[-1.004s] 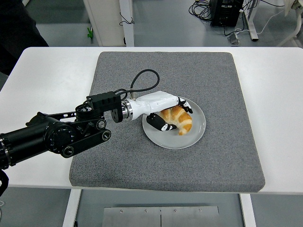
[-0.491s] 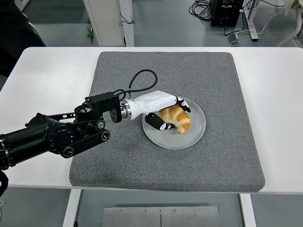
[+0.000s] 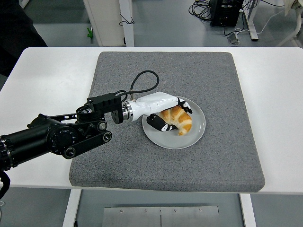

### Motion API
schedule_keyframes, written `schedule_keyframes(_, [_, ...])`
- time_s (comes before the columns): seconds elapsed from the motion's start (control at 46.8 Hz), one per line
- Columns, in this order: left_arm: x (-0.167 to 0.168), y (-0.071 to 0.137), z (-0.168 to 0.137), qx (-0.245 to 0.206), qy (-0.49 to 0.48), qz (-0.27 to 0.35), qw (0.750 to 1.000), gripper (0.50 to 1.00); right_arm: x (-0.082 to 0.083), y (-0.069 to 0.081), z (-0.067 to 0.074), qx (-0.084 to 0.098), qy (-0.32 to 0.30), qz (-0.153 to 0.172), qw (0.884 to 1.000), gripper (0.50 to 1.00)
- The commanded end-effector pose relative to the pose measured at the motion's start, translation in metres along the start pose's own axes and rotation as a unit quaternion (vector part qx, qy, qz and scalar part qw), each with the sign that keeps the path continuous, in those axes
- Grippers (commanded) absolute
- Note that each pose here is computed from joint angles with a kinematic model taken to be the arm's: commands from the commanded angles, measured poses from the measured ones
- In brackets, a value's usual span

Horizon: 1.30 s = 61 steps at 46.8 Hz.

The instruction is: Place the bread on the plate

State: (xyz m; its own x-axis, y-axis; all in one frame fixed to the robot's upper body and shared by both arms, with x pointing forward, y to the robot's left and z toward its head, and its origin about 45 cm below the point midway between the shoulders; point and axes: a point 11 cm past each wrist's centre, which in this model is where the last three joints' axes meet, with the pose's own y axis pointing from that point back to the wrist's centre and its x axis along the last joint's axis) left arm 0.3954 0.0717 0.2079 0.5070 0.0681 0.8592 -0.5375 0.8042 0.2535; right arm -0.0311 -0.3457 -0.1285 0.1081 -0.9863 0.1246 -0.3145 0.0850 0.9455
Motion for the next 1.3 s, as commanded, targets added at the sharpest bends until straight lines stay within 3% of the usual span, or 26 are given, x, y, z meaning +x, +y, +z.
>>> schedule_keyframes(0.0, [0.0, 0.0, 0.0, 0.0, 0.0, -0.001, 1.0, 0.657, 0.0, 0.0, 0.0, 0.0, 0.0, 0.0, 1.0, 1.0])
schedule_keyframes(0.085, [0.0, 0.0, 0.0, 0.0, 0.0, -0.001, 1.0, 0.667, 0.0, 0.0, 0.0, 0.0, 0.0, 0.0, 1.0, 1.0])
schedule_keyframes(0.192, [0.0, 0.0, 0.0, 0.0, 0.0, -0.001, 1.0, 0.769, 0.0, 0.0, 0.0, -0.001, 0.001, 0.0, 1.0, 1.0])
schedule_keyframes(0.278, [0.0, 0.0, 0.0, 0.0, 0.0, -0.001, 1.0, 0.804, 0.0, 0.0, 0.001, 0.0, 0.0, 0.0, 1.0, 1.0])
schedule_keyframes(0.577, [-0.004, 0.001, 0.0, -0.003, -0.003, -0.007, 1.0, 0.83, 0.0, 0.0, 0.0, 0.0, 0.0, 0.0, 1.0, 1.0])
schedule_keyframes(0.94, [0.004, 0.0, 0.002, -0.008, 0.0, 0.001, 1.0, 0.948, 0.0, 0.0, 0.001, 0.0, 0.0, 0.0, 1.0, 1.0])
schedule_keyframes(1.282, [0.011, 0.001, 0.004, -0.009, 0.029, 0.008, 0.999, 0.955, 0.0, 0.0, 0.0, 0.0, 0.0, 0.0, 1.0, 1.0])
